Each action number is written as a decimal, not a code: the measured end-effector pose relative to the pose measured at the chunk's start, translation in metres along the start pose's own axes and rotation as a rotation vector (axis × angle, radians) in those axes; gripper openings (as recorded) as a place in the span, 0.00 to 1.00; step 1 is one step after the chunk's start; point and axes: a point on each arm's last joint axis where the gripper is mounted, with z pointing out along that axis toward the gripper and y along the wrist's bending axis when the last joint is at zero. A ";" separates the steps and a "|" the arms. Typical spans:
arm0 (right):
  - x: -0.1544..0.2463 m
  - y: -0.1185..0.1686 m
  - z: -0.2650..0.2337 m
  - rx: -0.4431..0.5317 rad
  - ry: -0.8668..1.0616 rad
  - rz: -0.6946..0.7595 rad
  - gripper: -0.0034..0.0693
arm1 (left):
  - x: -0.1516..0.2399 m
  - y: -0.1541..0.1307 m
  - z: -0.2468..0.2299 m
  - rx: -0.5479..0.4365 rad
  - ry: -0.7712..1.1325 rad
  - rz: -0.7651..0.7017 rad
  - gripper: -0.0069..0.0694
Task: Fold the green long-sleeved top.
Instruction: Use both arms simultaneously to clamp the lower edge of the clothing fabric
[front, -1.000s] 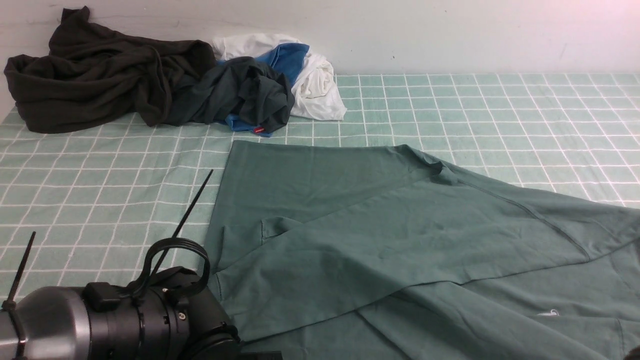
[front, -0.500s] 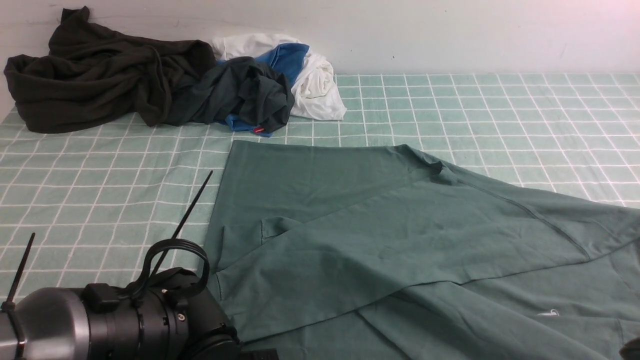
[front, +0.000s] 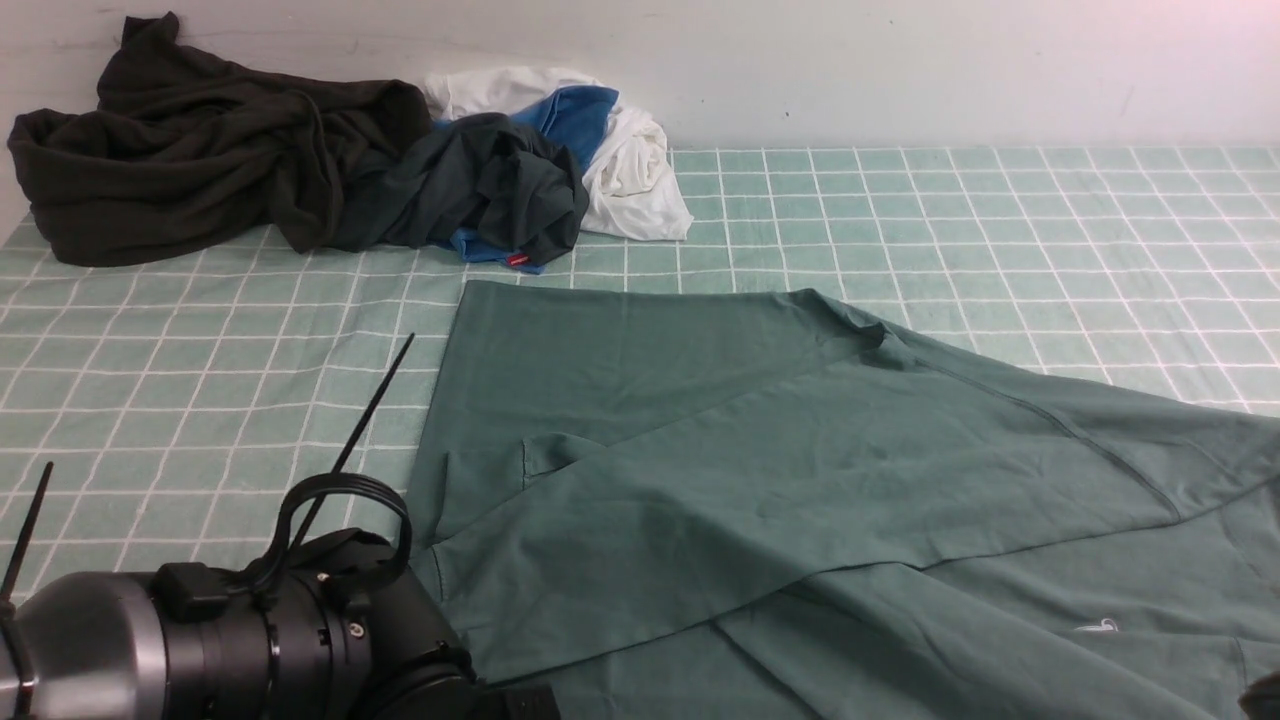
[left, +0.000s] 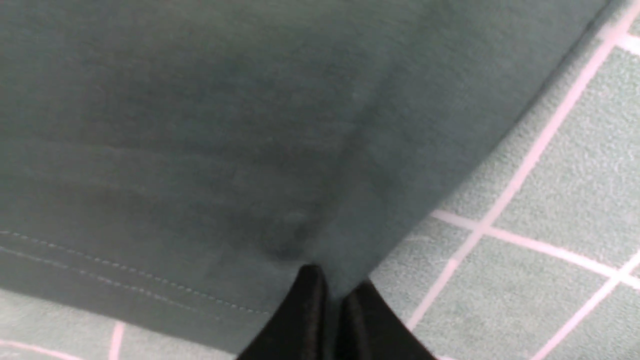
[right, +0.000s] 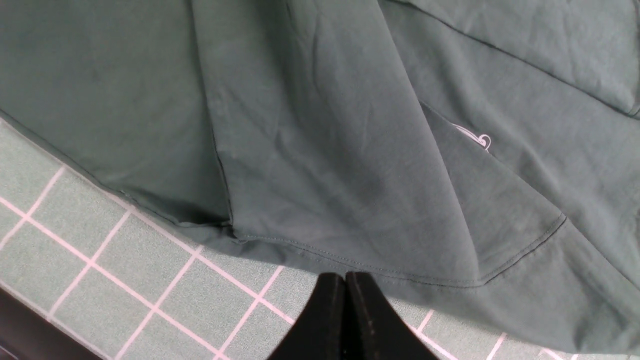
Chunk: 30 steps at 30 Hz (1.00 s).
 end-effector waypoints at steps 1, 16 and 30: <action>0.000 0.000 0.000 0.000 0.000 -0.017 0.03 | -0.002 0.001 -0.002 -0.004 -0.006 -0.010 0.10; 0.021 0.011 0.054 -0.132 0.164 -0.429 0.64 | 0.052 -0.008 -0.046 -0.023 -0.003 -0.114 0.10; 0.034 -0.001 0.137 -0.025 0.316 -0.675 0.75 | 0.054 -0.009 -0.042 -0.029 -0.035 -0.113 0.10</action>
